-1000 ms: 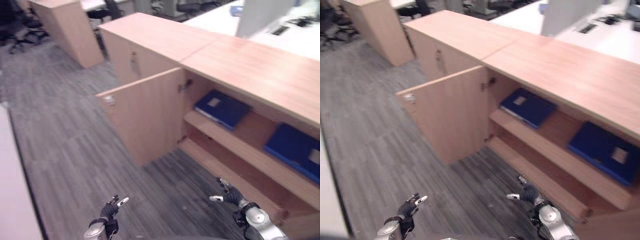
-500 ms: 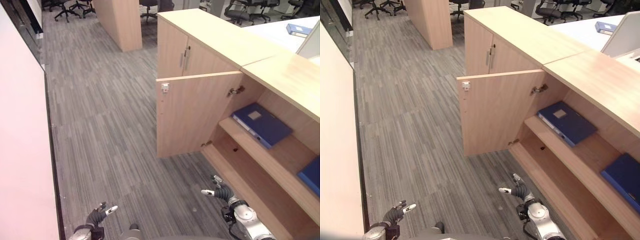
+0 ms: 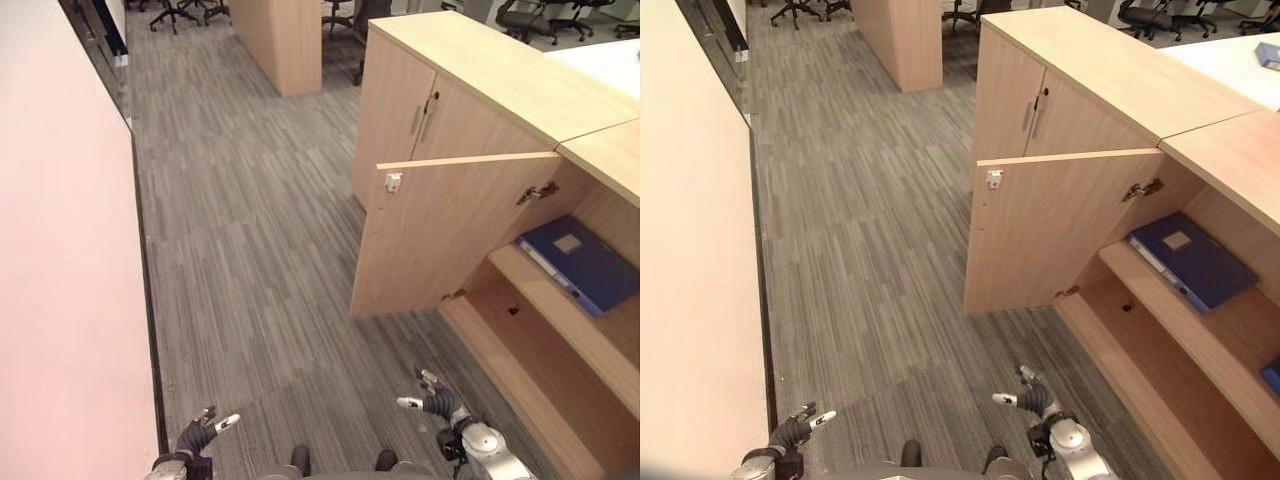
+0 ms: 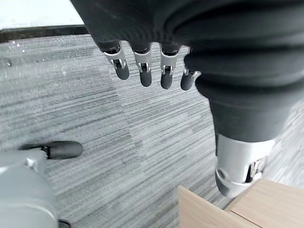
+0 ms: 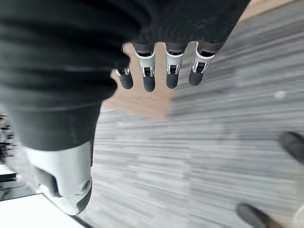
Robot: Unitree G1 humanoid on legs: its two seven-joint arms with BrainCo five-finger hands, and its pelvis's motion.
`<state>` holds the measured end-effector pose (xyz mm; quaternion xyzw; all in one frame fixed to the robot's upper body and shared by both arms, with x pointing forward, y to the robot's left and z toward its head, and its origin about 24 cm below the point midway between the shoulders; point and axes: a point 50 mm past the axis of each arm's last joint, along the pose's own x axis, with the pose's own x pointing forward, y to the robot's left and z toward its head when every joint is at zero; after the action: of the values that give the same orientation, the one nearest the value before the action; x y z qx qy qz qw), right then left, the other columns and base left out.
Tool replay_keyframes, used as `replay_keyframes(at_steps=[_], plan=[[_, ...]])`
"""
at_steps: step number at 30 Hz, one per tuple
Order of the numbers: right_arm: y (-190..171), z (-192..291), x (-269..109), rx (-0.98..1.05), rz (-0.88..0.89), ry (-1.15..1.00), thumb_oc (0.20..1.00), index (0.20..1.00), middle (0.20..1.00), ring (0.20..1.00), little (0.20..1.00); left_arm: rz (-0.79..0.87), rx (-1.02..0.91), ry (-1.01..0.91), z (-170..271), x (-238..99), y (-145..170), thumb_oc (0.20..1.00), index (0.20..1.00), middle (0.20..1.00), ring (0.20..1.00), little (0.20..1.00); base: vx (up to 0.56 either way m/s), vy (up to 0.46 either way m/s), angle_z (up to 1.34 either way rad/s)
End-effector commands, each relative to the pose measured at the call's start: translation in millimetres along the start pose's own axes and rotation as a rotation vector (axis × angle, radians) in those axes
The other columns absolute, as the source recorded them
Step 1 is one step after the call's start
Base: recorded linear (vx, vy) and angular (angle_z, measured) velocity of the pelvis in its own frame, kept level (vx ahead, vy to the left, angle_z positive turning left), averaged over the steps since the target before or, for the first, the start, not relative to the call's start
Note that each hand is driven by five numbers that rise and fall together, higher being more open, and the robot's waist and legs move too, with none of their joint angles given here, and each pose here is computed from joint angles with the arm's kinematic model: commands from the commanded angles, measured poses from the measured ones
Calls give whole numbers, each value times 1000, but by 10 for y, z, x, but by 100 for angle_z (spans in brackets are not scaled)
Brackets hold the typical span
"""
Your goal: Put the empty folder in the office cabinet
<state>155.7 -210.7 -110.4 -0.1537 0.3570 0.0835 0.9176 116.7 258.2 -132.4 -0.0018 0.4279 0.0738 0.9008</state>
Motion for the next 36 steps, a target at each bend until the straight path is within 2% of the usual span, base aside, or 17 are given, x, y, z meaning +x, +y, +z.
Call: replay_keyframes(at_steps=[1, 17, 29, 36], plan=[[-124, 68, -8, 0, -20, -40, 1000, 1000, 1000, 1000, 1000, -46, 2, -101, 262, 84, -132, 1000, 1000, 1000, 1000, 1000, 43, -140, -10], [-244, -17, -69, -67, -25, -7, 1000, 1000, 1000, 1000, 1000, -86, -49, -80, 237, 126, -335, 1000, 1000, 1000, 1000, 1000, 12, -107, -11], [-206, 47, 17, -103, -7, -6, 1000, 1000, 1000, 1000, 1000, -54, -73, -67, 195, 124, -295, 1000, 1000, 1000, 1000, 1000, 189, 80, -34], [-21, -68, 13, -113, 53, 45, 1000, 1000, 1000, 1000, 1000, -45, -21, -52, 167, 114, -240, 1000, 1000, 1000, 1000, 1000, 212, 192, -16]])
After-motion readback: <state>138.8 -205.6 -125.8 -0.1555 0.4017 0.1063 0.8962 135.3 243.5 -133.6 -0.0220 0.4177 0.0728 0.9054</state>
